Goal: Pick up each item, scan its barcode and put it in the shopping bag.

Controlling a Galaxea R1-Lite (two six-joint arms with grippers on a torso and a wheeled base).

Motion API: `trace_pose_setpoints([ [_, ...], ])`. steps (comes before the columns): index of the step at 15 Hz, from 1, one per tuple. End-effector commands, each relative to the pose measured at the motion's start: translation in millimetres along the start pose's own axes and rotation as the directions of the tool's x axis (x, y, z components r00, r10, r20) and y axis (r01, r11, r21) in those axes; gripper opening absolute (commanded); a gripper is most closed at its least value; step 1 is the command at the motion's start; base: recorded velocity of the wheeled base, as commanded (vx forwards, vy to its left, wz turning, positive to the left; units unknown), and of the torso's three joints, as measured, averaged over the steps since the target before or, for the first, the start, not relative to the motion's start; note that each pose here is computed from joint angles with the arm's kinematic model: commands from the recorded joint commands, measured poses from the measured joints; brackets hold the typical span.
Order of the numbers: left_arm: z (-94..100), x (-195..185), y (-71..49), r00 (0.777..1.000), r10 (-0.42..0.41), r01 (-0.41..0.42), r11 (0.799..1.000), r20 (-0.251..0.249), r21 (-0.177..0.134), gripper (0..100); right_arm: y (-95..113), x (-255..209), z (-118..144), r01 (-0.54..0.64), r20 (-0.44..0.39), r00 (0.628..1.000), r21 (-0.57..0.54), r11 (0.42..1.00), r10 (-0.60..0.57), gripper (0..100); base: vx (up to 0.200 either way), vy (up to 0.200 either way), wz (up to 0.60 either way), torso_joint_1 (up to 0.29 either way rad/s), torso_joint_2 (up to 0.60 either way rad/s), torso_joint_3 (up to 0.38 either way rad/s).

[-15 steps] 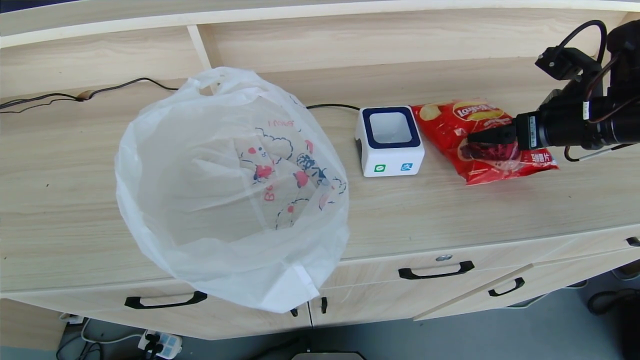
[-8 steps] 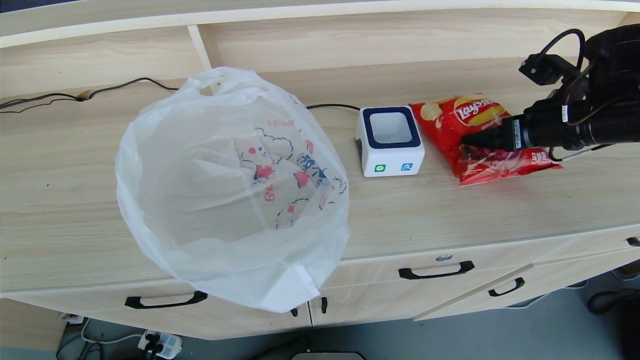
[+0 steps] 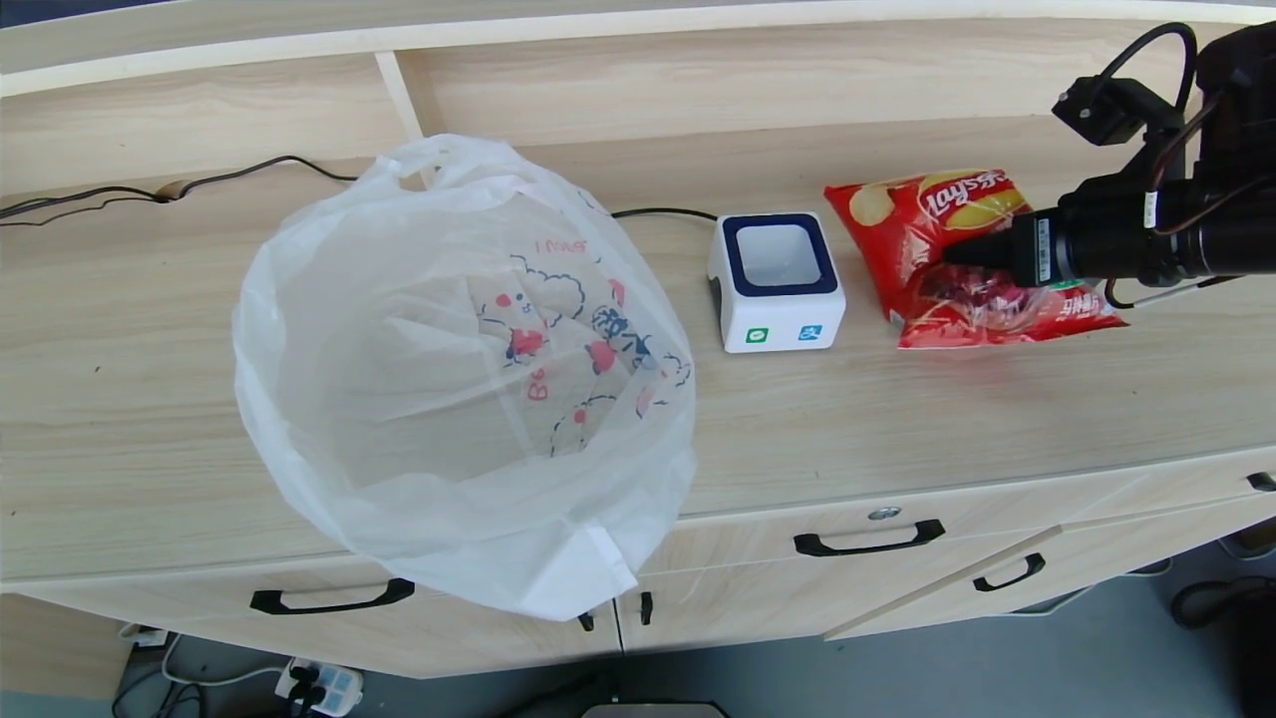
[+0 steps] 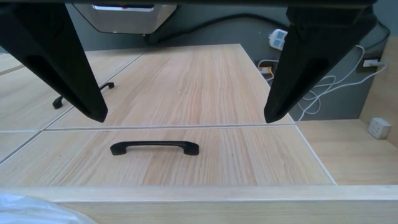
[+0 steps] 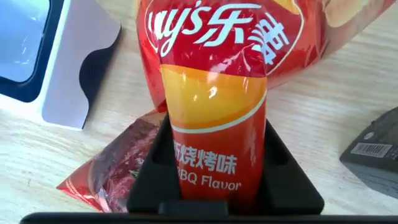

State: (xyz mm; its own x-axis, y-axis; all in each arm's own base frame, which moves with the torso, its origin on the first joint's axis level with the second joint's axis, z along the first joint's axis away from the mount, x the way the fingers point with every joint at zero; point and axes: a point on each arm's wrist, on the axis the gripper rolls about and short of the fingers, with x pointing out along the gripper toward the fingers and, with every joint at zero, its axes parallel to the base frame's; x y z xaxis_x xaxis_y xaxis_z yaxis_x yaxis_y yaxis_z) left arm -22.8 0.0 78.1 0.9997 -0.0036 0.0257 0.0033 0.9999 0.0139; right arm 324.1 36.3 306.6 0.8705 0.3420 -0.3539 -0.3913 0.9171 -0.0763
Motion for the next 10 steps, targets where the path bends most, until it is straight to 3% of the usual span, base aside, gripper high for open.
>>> trace_pose_setpoints([
  [1,0.1,0,0.0,1.0,0.001,-0.001,1.0,-0.001,-0.002,100,9,-33,10,0.004,0.061,0.998,-0.021,1.0,-0.003,0,0.0,0.0,0.0,0.0,0.0,0.0],
  [6,-0.2,0,0.0,1.0,0.0,0.0,1.0,-0.004,0.002,100,37,-108,-2,0.012,0.21,0.978,-0.062,0.998,0.001,0,0.0,0.0,0.0,0.0,0.0,0.0],
  [8,-0.4,0,0.0,1.0,0.0,0.0,1.0,-0.006,0.002,100,53,-148,-26,0.004,0.268,0.963,-0.047,0.999,0.008,0,0.0,0.0,0.0,0.0,0.0,0.0],
  [10,-0.4,0,0.0,1.0,0.0,0.0,1.0,-0.006,0.002,100,77,-174,-50,-0.125,0.323,0.941,0.039,0.991,0.106,0,0.0,0.0,0.0,0.0,0.0,0.0],
])
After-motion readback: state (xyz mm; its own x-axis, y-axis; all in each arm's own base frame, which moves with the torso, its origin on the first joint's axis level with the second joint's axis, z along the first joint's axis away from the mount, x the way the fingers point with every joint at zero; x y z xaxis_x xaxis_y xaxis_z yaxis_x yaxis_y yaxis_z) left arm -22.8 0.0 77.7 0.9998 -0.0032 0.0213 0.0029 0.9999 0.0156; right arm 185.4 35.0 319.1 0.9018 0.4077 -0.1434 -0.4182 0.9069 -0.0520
